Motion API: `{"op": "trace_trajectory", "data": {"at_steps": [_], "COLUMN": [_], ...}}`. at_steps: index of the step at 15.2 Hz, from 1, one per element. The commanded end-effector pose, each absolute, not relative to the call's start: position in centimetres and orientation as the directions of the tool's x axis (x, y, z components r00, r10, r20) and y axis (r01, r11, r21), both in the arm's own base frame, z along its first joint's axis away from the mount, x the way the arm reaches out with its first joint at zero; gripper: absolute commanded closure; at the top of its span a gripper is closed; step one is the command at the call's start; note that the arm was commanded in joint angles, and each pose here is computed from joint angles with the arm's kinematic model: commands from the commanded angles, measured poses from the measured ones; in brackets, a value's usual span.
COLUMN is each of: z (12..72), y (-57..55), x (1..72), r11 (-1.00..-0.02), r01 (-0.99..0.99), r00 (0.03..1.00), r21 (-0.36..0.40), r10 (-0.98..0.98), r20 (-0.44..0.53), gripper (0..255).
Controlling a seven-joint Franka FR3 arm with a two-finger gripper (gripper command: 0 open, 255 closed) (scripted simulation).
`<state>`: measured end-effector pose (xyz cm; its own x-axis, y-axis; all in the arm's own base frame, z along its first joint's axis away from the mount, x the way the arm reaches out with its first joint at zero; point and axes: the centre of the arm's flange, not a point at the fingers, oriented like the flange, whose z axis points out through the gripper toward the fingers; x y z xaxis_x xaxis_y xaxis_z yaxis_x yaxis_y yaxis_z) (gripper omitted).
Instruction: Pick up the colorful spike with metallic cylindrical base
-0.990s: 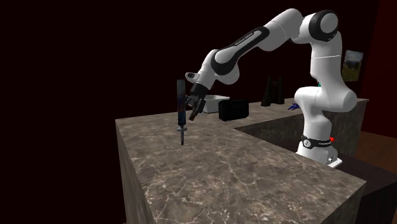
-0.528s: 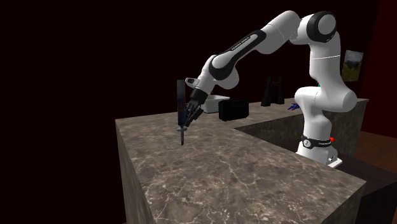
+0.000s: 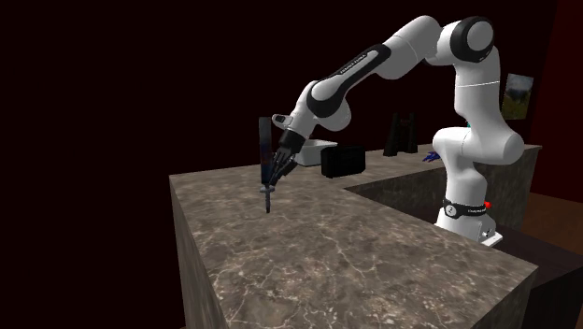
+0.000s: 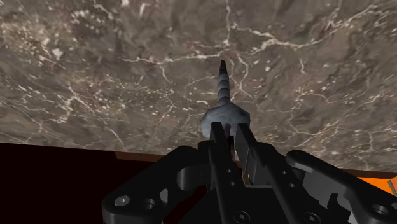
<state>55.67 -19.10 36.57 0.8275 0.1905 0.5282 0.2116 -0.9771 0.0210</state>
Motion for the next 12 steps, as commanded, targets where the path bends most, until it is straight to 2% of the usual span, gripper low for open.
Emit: {"op": "trace_trajectory", "data": {"at_steps": [1,12], "z": [37.1,42.9], "y": [-19.1,-19.1], "x": [55.6,55.6], "r11": [-0.977,-0.977], "r01": [0.211,0.211], "r00": [0.828,0.828], "r21": [0.021,0.021], "r10": [0.19,0.19], "r20": [0.528,0.528], "gripper": [255,255]}}
